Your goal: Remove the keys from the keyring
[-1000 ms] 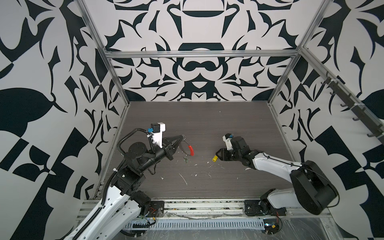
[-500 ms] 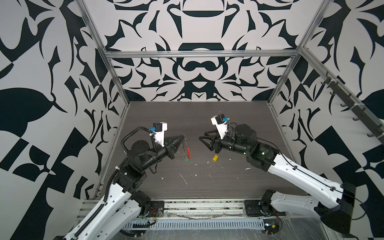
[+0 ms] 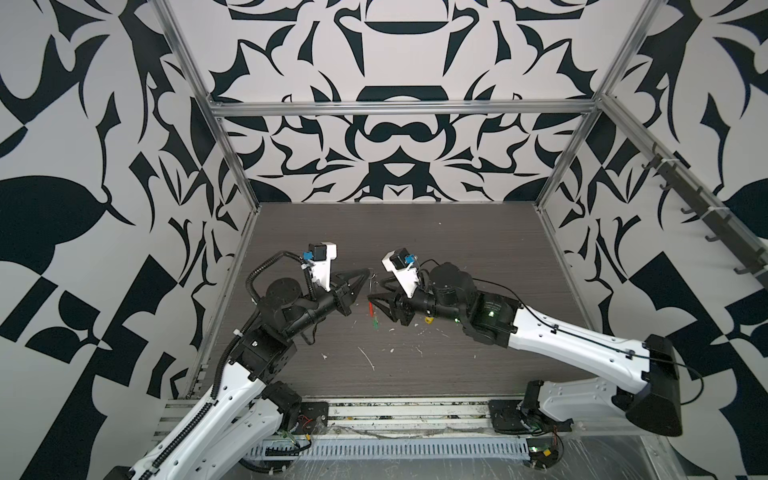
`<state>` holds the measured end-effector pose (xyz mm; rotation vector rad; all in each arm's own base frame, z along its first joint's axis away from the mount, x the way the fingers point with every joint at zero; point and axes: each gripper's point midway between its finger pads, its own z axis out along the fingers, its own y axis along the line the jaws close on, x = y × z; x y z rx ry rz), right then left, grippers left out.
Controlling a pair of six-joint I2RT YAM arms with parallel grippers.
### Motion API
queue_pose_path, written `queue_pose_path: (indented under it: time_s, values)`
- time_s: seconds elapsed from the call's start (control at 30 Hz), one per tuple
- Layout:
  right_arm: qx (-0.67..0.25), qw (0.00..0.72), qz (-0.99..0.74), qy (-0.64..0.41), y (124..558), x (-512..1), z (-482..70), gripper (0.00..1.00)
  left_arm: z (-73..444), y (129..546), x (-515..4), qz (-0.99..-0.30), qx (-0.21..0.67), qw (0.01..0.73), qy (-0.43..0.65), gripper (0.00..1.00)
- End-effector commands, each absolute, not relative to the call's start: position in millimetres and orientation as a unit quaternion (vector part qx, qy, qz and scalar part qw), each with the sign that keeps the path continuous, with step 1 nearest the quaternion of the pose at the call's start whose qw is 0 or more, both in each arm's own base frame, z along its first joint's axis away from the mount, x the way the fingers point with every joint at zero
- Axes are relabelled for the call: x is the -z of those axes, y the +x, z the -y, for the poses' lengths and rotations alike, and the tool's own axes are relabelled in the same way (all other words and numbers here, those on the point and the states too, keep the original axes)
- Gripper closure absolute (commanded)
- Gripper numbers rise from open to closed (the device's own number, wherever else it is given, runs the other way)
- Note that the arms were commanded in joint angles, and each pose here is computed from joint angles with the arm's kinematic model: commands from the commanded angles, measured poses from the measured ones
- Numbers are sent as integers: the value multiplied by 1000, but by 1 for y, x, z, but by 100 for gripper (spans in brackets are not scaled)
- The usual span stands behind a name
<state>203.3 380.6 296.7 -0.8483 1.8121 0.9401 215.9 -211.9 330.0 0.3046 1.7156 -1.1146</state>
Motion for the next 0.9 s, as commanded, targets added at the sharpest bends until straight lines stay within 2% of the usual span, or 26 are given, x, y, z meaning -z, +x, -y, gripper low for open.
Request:
queue_pose_path:
  time_s: [0.0, 0.23, 0.4, 0.53, 0.67, 0.87]
  values:
    - [-391, 492, -706, -326, 209, -326, -385, 46, 212, 212, -360, -682, 484, 532, 130, 100]
    - [-384, 521, -699, -304, 209, -333, -383, 46, 210, 214, -359, -682, 483, 536, 119, 100]
    - [-369, 540, -700, -286, 207, -336, -391, 41, 209, 220, -357, -685, 482, 537, 103, 100]
    - [-320, 544, -728, -267, 220, -324, -386, 41, 209, 221, -356, -685, 482, 537, 99, 100]
    - [-304, 538, -739, -270, 222, -314, -383, 50, 208, 219, -358, -683, 485, 537, 100, 100]
    - [-314, 527, -731, -298, 213, -310, -388, 72, 210, 218, -357, -684, 487, 533, 104, 100]
